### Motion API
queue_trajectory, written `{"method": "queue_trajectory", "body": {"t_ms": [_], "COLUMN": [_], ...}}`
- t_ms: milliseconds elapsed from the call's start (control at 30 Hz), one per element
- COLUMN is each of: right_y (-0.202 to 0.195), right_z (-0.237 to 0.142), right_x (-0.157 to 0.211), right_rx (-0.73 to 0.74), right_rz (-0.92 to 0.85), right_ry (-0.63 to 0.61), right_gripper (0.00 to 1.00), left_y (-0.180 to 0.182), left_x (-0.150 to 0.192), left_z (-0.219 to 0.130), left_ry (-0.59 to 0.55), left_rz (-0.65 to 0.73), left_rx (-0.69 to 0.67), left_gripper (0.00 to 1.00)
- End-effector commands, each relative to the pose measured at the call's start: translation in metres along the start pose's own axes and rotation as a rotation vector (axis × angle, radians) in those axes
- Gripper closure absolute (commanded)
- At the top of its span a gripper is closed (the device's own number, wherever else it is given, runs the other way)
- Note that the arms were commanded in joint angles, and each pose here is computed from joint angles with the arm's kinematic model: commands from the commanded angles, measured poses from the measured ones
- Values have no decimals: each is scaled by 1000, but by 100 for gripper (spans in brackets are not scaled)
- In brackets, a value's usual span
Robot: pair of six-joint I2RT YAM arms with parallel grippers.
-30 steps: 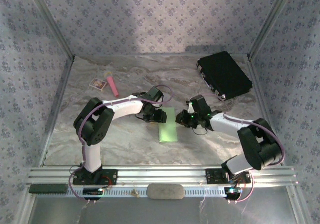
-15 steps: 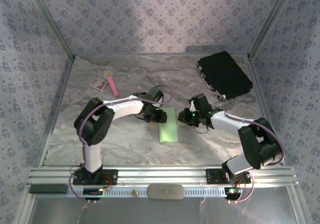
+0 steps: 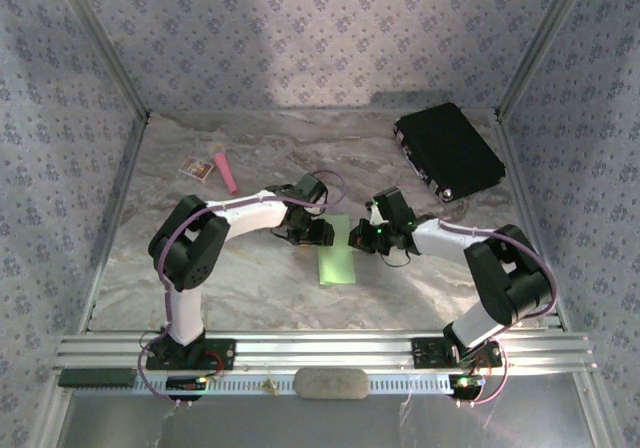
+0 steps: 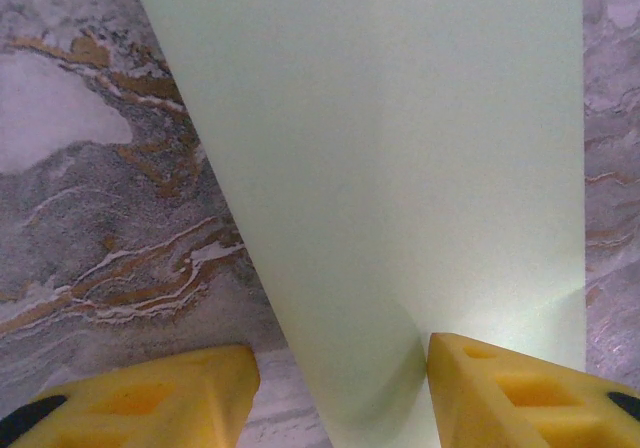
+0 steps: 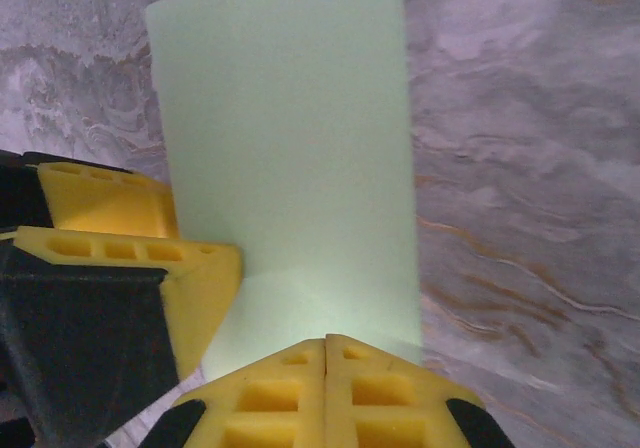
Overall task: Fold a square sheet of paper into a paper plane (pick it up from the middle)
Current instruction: Hold the paper at the center of the table.
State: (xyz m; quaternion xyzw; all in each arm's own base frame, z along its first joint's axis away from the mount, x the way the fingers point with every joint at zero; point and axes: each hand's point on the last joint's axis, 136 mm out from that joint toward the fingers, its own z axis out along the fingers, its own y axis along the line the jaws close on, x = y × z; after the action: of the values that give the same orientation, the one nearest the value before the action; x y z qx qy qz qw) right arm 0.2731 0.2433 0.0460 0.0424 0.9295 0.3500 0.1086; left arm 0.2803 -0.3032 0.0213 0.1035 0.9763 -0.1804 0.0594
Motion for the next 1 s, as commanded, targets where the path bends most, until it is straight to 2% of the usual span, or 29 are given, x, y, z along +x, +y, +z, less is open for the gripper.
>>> {"method": "queue_trajectory", "body": {"t_ms": [0, 500, 833, 967], "right_y": [13, 3, -50, -55], "right_z": [7, 26, 35, 34], "right_x": [0, 10, 37, 37], "right_rx": [-31, -9, 156, 174], "right_rz": [-39, -37, -18, -17], "right_ry": [31, 101, 174, 183], "right_gripper": [100, 100, 100, 100], "left_y": [64, 65, 62, 46], "left_x": [21, 22, 19, 6], "left_z": [25, 26, 24, 3], "left_ry": [72, 74, 66, 5], "left_rz": [-24, -25, -21, -33], "left_rx": [-234, -236, -229, -181], "left_gripper": [47, 47, 47, 46]}}
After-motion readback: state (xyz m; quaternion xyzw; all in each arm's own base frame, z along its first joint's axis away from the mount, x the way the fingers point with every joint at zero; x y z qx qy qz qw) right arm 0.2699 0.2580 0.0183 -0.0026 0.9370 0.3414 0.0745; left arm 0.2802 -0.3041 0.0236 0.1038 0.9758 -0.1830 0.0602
